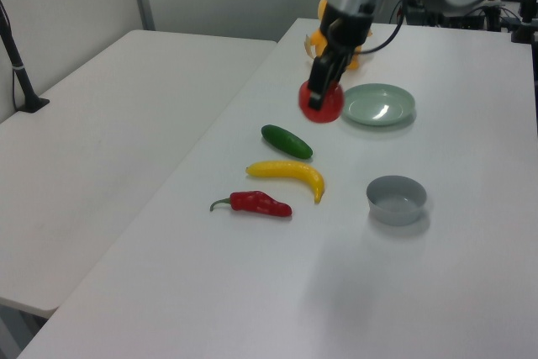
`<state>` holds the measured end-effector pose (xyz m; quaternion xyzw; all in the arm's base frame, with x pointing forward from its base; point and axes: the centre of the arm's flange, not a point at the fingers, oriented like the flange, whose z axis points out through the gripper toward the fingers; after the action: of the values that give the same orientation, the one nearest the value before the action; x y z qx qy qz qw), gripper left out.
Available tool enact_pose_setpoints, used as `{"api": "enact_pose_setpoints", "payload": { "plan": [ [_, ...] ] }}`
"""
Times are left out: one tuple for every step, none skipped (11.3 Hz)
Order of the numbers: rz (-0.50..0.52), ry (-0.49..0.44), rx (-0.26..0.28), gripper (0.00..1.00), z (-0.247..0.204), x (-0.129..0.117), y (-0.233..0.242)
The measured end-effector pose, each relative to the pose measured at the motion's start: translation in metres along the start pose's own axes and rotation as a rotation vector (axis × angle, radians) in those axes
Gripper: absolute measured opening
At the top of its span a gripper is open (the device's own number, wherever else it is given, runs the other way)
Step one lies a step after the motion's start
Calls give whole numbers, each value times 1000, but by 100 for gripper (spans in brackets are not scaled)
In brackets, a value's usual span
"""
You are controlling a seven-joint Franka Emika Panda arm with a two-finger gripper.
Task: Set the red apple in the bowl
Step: 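Lift the red apple up off the table, then carry the apple over the grey bowl and lower it in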
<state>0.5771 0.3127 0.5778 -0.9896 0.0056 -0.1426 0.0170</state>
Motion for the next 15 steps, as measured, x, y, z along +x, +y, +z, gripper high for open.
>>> {"api": "enact_pose_setpoints", "payload": {
  "plan": [
    [-26, -31, 1, 78, -15, -10, 11],
    [-54, -65, 4, 78, -23, -23, 21],
    [-83, -101, -1, 78, -27, -35, 31],
    [-115, -142, -5, 78, -28, -46, 41],
    [-144, -181, 7, 78, -27, -54, 50],
    [-171, -216, 33, 78, -23, -61, 61],
    [-193, -245, 50, 78, -17, -66, 76],
    [-216, -268, 54, 78, -9, -72, 87],
    [-244, -298, 51, 78, 4, -79, 95],
    [-266, -326, 46, 78, 17, -85, 100],
    [-280, -357, 40, 78, 31, -92, 104],
    [-285, -383, 34, 78, 43, -99, 106],
    [-289, -398, 31, 78, 57, -107, 108],
    [-290, -398, 31, 78, 70, -112, 109],
    [-289, -390, 32, 78, 85, -118, 110]
  ]
}}
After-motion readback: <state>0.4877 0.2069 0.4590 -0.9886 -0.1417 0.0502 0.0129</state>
